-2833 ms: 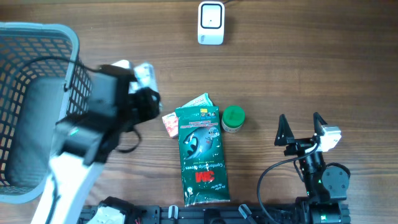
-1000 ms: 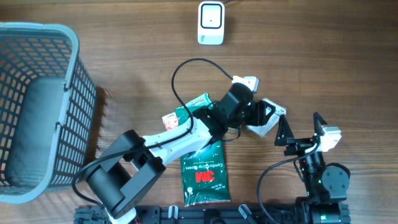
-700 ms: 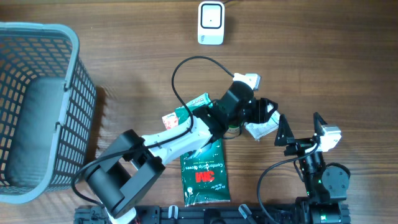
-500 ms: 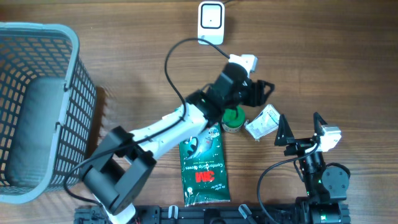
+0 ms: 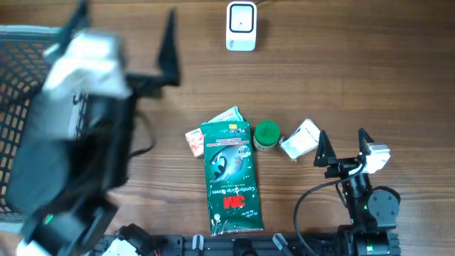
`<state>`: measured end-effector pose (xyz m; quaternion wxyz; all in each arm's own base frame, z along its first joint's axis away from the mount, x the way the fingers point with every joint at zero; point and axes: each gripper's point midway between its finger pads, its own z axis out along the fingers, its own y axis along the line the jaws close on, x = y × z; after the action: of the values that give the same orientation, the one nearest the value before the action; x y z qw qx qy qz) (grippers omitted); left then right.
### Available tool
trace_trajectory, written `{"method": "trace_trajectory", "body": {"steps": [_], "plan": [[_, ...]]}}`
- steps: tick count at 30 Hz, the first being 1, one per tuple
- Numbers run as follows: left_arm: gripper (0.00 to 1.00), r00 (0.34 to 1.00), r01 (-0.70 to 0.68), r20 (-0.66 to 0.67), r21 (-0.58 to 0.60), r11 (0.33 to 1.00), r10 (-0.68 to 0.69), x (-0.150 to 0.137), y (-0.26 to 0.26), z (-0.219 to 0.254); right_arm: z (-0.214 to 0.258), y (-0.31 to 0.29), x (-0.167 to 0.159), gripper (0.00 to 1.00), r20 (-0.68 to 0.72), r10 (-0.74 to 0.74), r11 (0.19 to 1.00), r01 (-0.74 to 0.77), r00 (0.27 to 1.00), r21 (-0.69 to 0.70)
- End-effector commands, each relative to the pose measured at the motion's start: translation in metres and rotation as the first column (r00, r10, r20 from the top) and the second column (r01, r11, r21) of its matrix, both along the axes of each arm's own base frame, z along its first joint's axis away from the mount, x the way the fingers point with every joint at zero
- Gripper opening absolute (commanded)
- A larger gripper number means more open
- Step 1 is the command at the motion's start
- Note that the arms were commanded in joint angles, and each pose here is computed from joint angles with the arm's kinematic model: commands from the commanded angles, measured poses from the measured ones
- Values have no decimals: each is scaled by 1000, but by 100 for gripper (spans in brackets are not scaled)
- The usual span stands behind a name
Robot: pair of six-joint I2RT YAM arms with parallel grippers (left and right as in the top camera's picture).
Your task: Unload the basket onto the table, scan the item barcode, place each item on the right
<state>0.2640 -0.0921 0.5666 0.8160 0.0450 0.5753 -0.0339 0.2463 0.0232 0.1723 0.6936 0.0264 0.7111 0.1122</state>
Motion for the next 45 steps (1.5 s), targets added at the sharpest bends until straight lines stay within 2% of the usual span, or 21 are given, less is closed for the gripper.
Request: {"method": "trace_trajectory", "body": {"steps": [1,4,10,15,17,19,21,25,29,32,37,43,45], "plan": [[100,976,-217,3,43,975,217,-26,52,5,1,-1,0,100,8,-6,1000,6,1000,-10],[100,955,-290,-29,117,950,295,-37,71,-5,1,-1,0,100,8,-6,1000,6,1000,-10],[100,956,-293,-7,88,952,295,-53,81,1,1,-1,0,100,8,-6,1000,6,1000,-10],[100,939,-342,51,8,940,341,-90,115,15,1,-1,0,100,8,-6,1000,6,1000,-10],[100,938,-330,87,-79,941,336,-113,131,20,1,-1,0,100,8,-6,1000,6,1000,-10],[100,950,-274,130,-82,958,282,-140,134,20,1,-1,0,100,8,-6,1000,6,1000,-11],[100,949,-214,217,-93,972,229,-185,139,23,1,-1,0,100,8,-6,1000,6,1000,-10],[100,900,-177,379,-134,975,215,-269,156,22,1,-1,0,100,8,-6,1000,6,1000,-10],[100,849,-146,479,-192,971,223,-328,172,11,1,-1,0,100,8,-6,1000,6,1000,-10],[100,816,-123,533,-215,969,222,-359,180,2,1,-1,0,100,8,-6,1000,6,1000,-10],[100,813,-127,536,-217,968,227,-360,179,0,1,-1,0,100,8,-6,1000,6,1000,-10],[100,770,-265,536,-224,938,346,-372,163,0,1,-1,0,100,8,-6,1000,6,1000,-10],[100,765,-252,535,-264,931,359,-375,159,0,1,-1,0,100,8,-6,1000,6,1000,-10]]}}
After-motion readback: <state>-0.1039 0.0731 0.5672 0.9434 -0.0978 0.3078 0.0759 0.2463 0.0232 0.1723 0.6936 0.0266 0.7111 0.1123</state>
